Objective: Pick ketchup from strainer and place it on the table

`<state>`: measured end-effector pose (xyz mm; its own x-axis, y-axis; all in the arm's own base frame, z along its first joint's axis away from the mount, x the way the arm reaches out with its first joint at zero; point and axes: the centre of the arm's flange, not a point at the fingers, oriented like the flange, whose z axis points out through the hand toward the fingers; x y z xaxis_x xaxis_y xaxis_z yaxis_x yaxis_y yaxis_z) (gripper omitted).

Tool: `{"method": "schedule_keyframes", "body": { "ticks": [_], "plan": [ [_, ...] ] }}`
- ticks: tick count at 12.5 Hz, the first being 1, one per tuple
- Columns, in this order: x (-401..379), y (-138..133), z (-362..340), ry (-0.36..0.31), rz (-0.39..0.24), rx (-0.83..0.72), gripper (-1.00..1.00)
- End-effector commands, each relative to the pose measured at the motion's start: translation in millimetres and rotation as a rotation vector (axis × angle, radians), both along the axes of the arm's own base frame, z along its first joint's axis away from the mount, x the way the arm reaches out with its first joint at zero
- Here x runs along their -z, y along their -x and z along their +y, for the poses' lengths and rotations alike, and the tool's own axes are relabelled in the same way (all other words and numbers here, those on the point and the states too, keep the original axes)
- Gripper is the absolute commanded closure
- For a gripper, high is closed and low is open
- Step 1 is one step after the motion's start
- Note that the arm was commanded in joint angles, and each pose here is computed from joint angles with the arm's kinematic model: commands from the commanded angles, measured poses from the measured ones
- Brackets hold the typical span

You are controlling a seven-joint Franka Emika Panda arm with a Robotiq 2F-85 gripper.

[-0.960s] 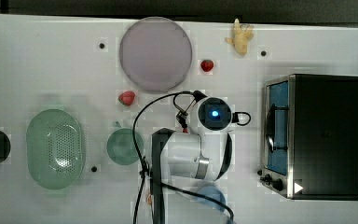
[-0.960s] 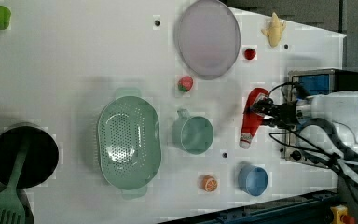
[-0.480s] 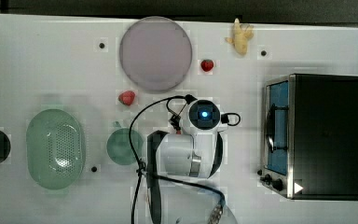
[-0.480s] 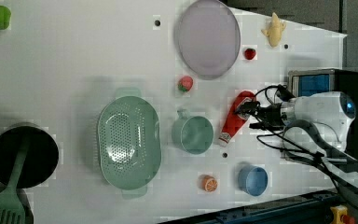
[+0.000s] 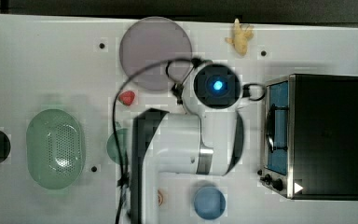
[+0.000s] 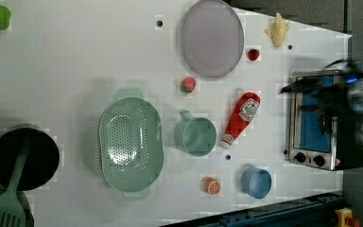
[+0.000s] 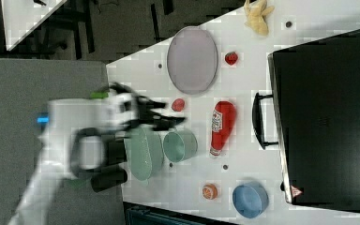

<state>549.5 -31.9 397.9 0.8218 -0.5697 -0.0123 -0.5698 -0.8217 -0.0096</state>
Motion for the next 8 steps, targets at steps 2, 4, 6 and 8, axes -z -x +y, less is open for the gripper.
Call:
{"method": "schedule_keyframes", "body": {
  "ticks": [2, 4, 6, 8],
  "plan": [
    [-123, 4, 1, 0.007, 0.029, 0.223, -1.0],
    [-166, 4, 3, 0.01, 0.033, 0.22, -1.0],
    [-193, 8, 2, 0.016, 0.045, 0.221, -1.0],
    [-197, 9, 1, 0.016, 0.051, 0.222, -1.0]
  ]
}}
